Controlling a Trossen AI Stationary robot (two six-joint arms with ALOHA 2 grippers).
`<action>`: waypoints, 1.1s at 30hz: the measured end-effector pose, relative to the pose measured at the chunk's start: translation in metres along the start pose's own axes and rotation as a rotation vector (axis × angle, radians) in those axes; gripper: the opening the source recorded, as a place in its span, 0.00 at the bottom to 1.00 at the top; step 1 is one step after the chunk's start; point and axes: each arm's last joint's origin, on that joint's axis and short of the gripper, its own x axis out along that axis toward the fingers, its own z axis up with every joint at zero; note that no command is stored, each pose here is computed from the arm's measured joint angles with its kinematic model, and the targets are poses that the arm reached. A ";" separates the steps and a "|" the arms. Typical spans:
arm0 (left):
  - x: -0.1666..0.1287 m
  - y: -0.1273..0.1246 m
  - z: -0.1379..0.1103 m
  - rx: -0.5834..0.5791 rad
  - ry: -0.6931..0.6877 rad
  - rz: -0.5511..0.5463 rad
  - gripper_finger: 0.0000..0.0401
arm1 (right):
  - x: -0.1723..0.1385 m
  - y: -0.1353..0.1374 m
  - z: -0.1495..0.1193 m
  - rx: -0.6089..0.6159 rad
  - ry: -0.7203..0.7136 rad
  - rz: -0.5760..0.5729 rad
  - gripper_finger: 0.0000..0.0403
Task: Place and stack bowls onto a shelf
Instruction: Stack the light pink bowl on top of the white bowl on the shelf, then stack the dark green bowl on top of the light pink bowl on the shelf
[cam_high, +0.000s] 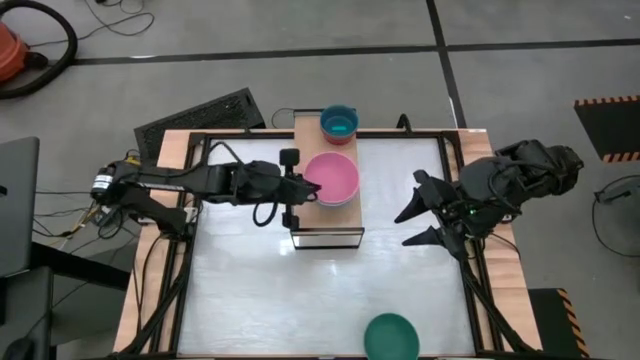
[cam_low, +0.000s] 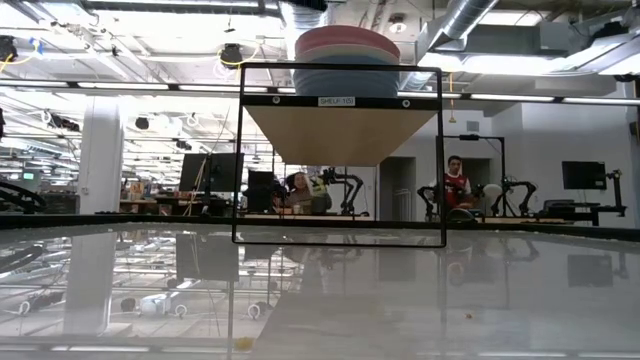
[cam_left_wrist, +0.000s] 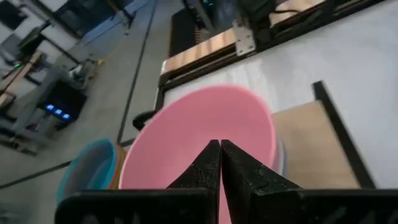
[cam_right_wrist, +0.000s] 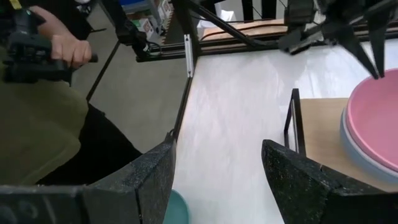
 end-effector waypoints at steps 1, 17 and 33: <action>0.002 -0.003 -0.005 -0.008 0.000 0.015 0.00 | 0.000 0.000 0.000 0.000 0.000 -0.001 0.66; 0.012 -0.006 -0.029 -0.105 0.063 0.040 0.00 | 0.000 0.000 0.000 0.002 -0.001 -0.001 0.66; -0.089 0.023 0.045 -0.193 -0.322 0.051 0.10 | 0.066 0.031 -0.086 0.587 0.336 -0.152 0.66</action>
